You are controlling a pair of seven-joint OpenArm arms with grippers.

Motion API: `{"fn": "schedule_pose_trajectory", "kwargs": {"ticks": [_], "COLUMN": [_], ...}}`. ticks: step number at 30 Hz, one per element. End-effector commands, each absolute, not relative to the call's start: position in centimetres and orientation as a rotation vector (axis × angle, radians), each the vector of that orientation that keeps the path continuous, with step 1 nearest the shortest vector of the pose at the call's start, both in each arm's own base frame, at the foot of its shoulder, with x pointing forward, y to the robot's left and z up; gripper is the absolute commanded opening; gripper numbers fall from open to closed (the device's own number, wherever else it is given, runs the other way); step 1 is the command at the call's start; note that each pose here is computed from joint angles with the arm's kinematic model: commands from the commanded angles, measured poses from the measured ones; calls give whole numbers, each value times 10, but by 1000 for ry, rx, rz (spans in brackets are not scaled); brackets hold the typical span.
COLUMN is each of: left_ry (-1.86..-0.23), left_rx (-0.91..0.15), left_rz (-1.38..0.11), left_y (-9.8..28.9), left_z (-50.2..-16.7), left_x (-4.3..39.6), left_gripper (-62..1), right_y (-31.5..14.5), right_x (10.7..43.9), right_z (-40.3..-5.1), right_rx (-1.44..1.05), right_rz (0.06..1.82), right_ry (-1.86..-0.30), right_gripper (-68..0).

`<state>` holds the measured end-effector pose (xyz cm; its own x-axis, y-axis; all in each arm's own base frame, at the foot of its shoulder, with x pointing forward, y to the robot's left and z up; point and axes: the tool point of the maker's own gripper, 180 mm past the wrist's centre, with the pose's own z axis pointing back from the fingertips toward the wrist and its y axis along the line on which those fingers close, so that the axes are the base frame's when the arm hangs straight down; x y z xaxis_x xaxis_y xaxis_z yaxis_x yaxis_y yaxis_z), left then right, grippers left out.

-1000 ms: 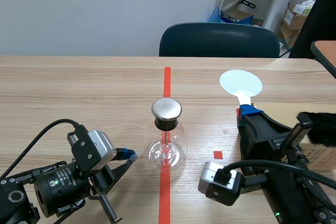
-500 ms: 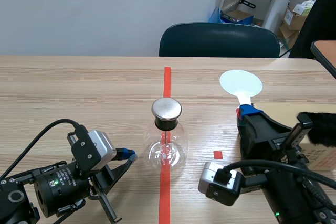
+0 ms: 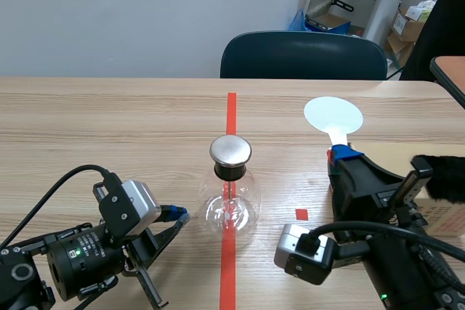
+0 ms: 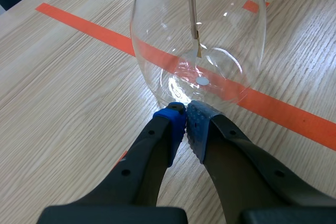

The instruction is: Do the electroscope experiment

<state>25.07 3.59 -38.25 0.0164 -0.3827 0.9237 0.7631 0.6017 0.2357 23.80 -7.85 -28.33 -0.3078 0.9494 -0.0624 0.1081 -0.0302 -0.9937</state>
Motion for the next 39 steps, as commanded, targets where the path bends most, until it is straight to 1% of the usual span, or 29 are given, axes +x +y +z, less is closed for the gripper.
{"fn": "schedule_pose_trajectory", "kwargs": {"ticks": [1,19,25,32,39], "left_ry": [-1303,-1303,-1303,-1304,-1303], "left_rx": [-387,-387,-387,-387,-387], "left_rz": [-912,-912,-912,-912,-912], "left_y": [31,31,31,31,31], "left_z": [-373,-373,-373,-373,-373], "left_x": [254,254,254,254,254], "left_gripper": [-554,-554,-554,-554,-554], "right_y": [-81,-79,-59,-29,-12], "right_x": [240,239,232,214,200], "right_z": [-276,-276,-278,-281,-283], "right_rx": [-1178,-1173,-1104,-983,-898], "right_rz": [1407,1414,1510,1658,1751], "right_ry": [-1512,-1518,-1602,-1729,-1808], "right_gripper": [-658,-658,-658,-658,-658]}}
